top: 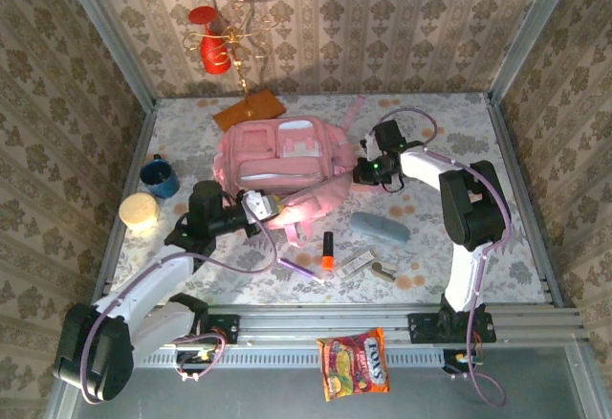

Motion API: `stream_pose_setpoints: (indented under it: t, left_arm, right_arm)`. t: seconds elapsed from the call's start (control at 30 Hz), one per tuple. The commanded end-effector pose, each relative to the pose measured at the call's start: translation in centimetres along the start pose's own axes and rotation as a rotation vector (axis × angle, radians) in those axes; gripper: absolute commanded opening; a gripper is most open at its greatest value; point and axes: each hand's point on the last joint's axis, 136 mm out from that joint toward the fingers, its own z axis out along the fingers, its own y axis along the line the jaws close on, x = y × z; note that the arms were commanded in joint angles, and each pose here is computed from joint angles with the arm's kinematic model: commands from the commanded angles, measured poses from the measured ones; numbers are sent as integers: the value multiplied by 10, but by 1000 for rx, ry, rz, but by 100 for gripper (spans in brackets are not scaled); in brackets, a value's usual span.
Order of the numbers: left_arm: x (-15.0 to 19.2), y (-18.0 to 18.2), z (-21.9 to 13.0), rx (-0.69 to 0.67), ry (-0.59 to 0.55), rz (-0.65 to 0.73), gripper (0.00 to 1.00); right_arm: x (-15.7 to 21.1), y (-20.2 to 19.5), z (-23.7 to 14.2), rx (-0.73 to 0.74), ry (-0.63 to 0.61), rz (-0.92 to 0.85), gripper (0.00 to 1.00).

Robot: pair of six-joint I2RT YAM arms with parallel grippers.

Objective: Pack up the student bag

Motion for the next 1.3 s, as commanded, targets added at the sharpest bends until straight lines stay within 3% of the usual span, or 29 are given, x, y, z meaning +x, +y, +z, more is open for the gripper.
stream_pose_setpoints:
  t: [0.0,0.27,0.63,0.97,1.13,1.27]
  left_arm:
    - [-42,23,-9,-55,-134,89,0]
    - [-44,21,0,-11,-136,71,0]
    - [-78,4,27,97,-166,147,0]
    - [-40,72,61,29,-53,98,0]
    - [11,133,56,-151,114,-14,27]
    - [47,178,42,-388,286,-194,48]
  right_arm:
    - [-29,-48,-2,128,-94,88,0]
    - [-32,-62,-33,182,-162,91,0]
    - [5,-67,-117,252,-333,119,0]
    - [14,-70,-164,295,-454,152,0]
    - [21,-31,-147,188,-452,95,0]
    - [21,16,-122,113,-467,59,0]
